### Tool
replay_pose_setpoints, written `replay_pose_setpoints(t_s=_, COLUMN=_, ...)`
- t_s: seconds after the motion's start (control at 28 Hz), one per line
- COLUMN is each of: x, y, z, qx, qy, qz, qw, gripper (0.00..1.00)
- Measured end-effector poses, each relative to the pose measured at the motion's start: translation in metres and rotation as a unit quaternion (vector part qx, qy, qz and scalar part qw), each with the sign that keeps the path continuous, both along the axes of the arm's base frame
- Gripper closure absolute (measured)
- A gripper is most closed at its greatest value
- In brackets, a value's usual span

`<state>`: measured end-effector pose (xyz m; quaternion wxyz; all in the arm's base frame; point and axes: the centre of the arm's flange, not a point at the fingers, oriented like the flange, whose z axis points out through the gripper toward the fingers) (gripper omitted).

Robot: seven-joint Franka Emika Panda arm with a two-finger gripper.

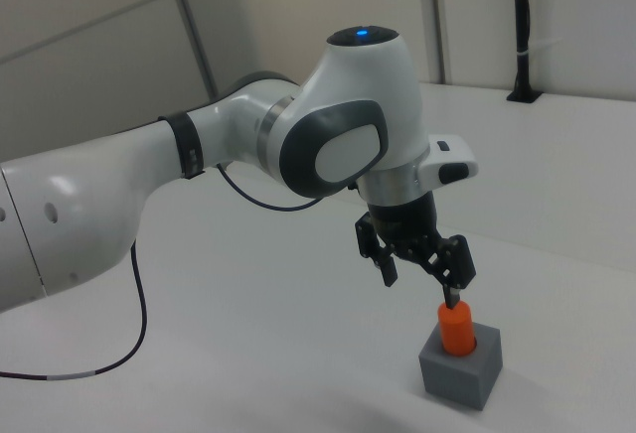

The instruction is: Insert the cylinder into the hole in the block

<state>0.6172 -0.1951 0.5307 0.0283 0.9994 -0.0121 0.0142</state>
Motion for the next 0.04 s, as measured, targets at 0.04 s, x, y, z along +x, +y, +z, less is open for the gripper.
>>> replay_pose_setpoints(t_s=0.04, x=0.0, y=0.0, z=-0.0002, qx=0.0, qy=0.0, qz=0.0, qw=1.0, gripper=0.0)
